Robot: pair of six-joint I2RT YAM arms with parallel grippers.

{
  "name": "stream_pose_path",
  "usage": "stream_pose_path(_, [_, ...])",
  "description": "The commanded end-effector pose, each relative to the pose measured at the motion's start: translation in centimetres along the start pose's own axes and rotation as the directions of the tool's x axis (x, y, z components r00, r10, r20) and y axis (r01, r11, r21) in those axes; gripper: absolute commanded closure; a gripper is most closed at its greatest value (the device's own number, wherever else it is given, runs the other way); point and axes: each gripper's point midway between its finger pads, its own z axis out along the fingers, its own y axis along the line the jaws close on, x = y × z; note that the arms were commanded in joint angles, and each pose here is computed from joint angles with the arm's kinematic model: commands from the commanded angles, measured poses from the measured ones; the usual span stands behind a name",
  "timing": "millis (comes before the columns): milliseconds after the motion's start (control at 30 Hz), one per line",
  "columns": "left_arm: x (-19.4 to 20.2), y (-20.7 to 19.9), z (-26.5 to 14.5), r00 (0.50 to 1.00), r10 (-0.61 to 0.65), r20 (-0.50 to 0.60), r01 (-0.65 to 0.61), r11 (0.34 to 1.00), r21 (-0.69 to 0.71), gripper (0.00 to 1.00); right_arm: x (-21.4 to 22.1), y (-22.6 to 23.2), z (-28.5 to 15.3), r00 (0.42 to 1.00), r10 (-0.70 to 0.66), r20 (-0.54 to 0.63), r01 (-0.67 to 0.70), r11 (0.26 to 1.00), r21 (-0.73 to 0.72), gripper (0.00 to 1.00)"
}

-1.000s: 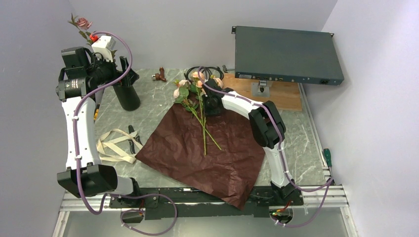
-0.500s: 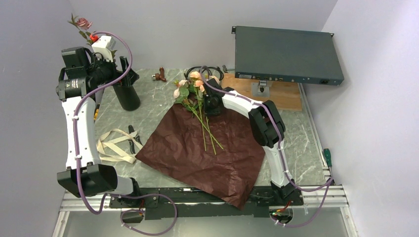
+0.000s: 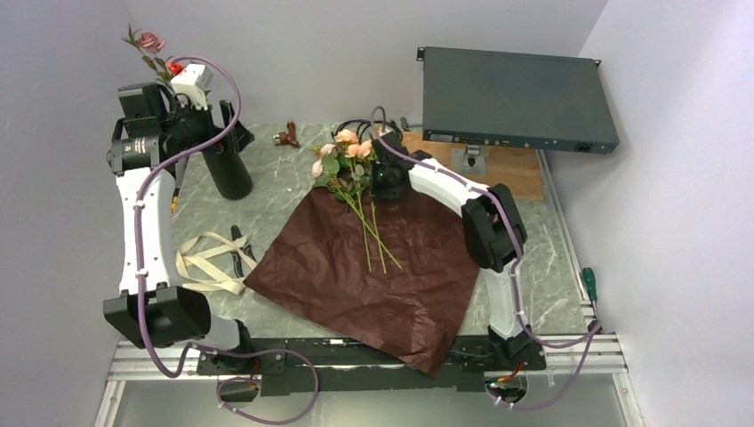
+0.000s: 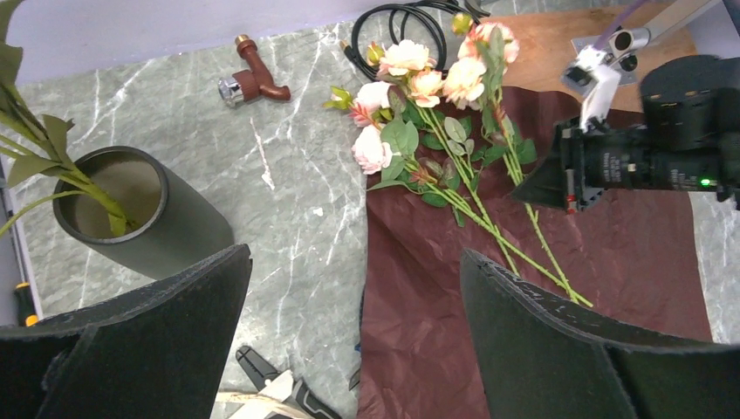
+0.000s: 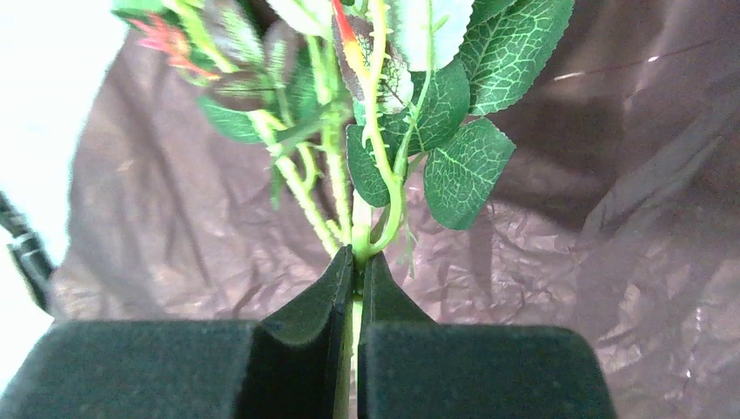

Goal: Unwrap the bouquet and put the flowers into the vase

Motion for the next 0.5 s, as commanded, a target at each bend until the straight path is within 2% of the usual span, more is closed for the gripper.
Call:
stream_pose_path(0, [-2.2, -1.0, -0.1, 0.998, 0.008, 0.061, -0.011, 0.999, 0.041, 0.05, -4.4, 3.5, -5.8, 0.988, 0.026, 0.155, -0.004, 0.990, -0.142, 1.00])
stream_pose_path(167, [-3.2, -2.2, -0.2, 0.996, -0.012, 0.086, 0.003, 0.995, 0.100, 0.04, -5.8, 5.4, -9.7, 0.965, 0.000, 0.261, 0.065, 0.969, -0.239, 1.00])
stream_pose_path(267, [-3.7, -3.5, -0.3, 0.995, -0.067, 0.079, 0.052, 0.984, 0.173, 0.05, -6.4, 6.4, -12.0, 0.946, -0.022, 0.324, 0.120, 0.952, -0.283, 1.00])
stream_pose_path(467, [-4.3, -6.3, -0.8, 0.990, -0.123, 0.062, 0.095, 0.937, 0.336, 0.07, -8.1, 9.8, -17.8, 0.856, -0.082, 0.510, 0.304, 0.879, -0.368, 1.00])
